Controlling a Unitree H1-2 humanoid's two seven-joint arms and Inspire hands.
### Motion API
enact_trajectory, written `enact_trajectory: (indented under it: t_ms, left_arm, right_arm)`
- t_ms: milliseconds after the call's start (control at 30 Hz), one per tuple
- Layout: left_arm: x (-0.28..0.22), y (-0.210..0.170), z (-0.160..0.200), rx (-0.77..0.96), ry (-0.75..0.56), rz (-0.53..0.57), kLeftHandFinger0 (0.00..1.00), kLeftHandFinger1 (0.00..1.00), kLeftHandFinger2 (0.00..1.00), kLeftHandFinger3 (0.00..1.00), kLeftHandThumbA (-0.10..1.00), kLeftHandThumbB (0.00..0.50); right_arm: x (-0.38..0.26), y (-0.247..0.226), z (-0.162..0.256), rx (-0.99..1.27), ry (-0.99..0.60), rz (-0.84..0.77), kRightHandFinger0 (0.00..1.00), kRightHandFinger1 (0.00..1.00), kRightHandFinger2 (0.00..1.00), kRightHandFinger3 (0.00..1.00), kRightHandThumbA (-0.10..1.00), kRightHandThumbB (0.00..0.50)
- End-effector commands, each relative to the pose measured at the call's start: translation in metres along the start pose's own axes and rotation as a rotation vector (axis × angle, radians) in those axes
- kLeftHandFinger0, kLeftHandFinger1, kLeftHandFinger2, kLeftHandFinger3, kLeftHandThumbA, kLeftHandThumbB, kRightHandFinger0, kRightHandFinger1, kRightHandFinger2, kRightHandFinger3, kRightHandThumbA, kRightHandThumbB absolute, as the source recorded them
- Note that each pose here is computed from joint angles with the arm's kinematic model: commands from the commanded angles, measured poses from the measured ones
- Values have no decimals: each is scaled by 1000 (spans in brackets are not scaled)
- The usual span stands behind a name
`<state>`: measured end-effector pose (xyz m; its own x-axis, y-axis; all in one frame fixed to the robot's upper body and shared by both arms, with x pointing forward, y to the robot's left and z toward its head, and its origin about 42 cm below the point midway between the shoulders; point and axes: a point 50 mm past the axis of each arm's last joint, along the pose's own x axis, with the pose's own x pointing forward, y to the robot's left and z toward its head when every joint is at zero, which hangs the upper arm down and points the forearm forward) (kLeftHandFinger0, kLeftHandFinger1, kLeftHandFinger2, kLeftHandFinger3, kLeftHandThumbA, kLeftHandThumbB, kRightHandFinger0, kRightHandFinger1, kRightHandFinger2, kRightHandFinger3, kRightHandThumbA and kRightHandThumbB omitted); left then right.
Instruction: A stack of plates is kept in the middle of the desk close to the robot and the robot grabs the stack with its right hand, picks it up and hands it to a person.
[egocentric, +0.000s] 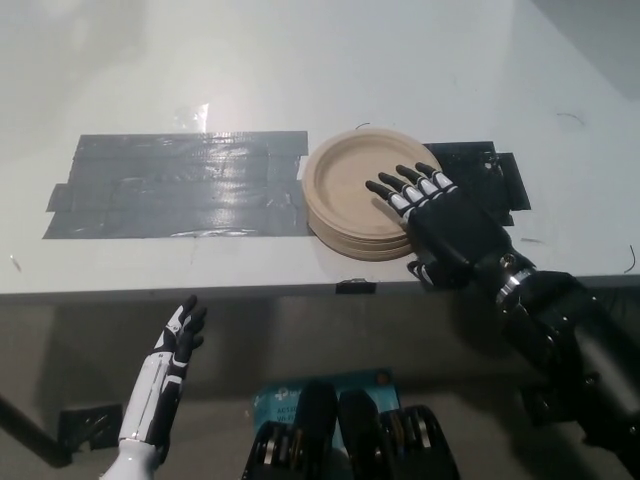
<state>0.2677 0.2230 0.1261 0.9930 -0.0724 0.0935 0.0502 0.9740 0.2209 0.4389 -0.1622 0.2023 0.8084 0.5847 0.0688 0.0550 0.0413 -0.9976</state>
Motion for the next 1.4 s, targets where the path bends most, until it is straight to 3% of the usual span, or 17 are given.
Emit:
enact_trajectory:
  t_ms: [0, 400, 433, 567, 600, 633, 667, 700, 733, 767, 800, 833, 867, 967, 1067, 1267, 1367]
  left_arm:
    - [1, 1, 11, 25, -52, -9, 1000, 1000, 1000, 1000, 1000, 0]
    - [1, 2, 12, 25, -53, -7, 1000, 1000, 1000, 1000, 1000, 0]
    - [1, 2, 12, 25, -55, -9, 1000, 1000, 1000, 1000, 1000, 0]
    - [5, 2, 14, 23, -64, -12, 1000, 1000, 1000, 1000, 1000, 0]
    - [5, 2, 15, 22, -65, -11, 1000, 1000, 1000, 1000, 1000, 0]
    - [6, 2, 15, 24, -66, -12, 1000, 1000, 1000, 1000, 1000, 0]
    - [7, 2, 15, 24, -67, -13, 1000, 1000, 1000, 1000, 1000, 0]
    - [7, 1, 15, 20, -68, -14, 1000, 1000, 1000, 1000, 1000, 0]
    - [7, 1, 15, 17, -69, -14, 1000, 1000, 1000, 1000, 1000, 0]
    - [8, 1, 15, 16, -71, -13, 1000, 1000, 1000, 1000, 1000, 0]
    - [8, 1, 15, 16, -72, -13, 1000, 1000, 1000, 1000, 1000, 0]
    - [8, 1, 15, 16, -74, -14, 1000, 1000, 1000, 1000, 1000, 0]
    - [10, 2, 17, 17, -76, -16, 1000, 1000, 1000, 1000, 1000, 0]
    - [13, 2, 19, 10, -79, -18, 1000, 1000, 1000, 1000, 1000, 0]
    - [13, 2, 19, 10, -81, -18, 1000, 1000, 1000, 1000, 1000, 0]
    - [13, 3, 19, 7, -76, -18, 1000, 1000, 1000, 1000, 1000, 0]
    - [14, 3, 20, 14, -82, -21, 1000, 1000, 1000, 1000, 1000, 0]
  right_arm:
    - [17, -17, 2, -45, -19, -101, 1000, 1000, 1000, 1000, 984, 443]
    - [38, 7, 2, -100, -29, -35, 1000, 1000, 1000, 1000, 1000, 451]
    - [41, 11, 2, -112, -30, -22, 1000, 1000, 1000, 1000, 899, 458]
    - [49, 21, -3, -176, -55, -6, 1000, 1000, 1000, 1000, 713, 492]
    - [52, 23, -4, -205, -64, 3, 1000, 1000, 1000, 1000, 723, 479]
    - [54, 26, -5, -233, -74, -6, 1000, 1000, 1000, 1000, 619, 483]
    - [57, 30, -7, -294, -88, -10, 1000, 1000, 1000, 1000, 318, 428]
    - [59, 34, -9, -341, -102, -7, 1000, 1000, 1000, 1000, 155, 381]
    - [61, 37, -11, -365, -108, -11, 811, 850, 928, 1000, -54, 349]
    - [62, 39, -12, -382, -112, -16, 718, 771, 857, 972, -91, 349]
    - [64, 44, -13, -446, -111, -26, 300, 391, 523, 786, -100, 334]
    - [64, 46, -14, -476, -108, -33, 60, 78, 275, 694, -87, 322]
    - [64, 50, -18, -530, -108, -33, 2, 3, 73, 653, -83, 309]
    - [65, 49, -24, -541, -103, -48, 0, 0, 88, 622, -88, 319]
    - [64, 46, -25, -586, -132, -103, 0, 2, 173, 544, -68, 305]
    - [63, 36, -25, -562, -176, -205, 0, 0, 315, 520, -84, 307]
    - [60, 24, -28, -537, -202, -293, 0, 0, 325, 420, -100, 310]
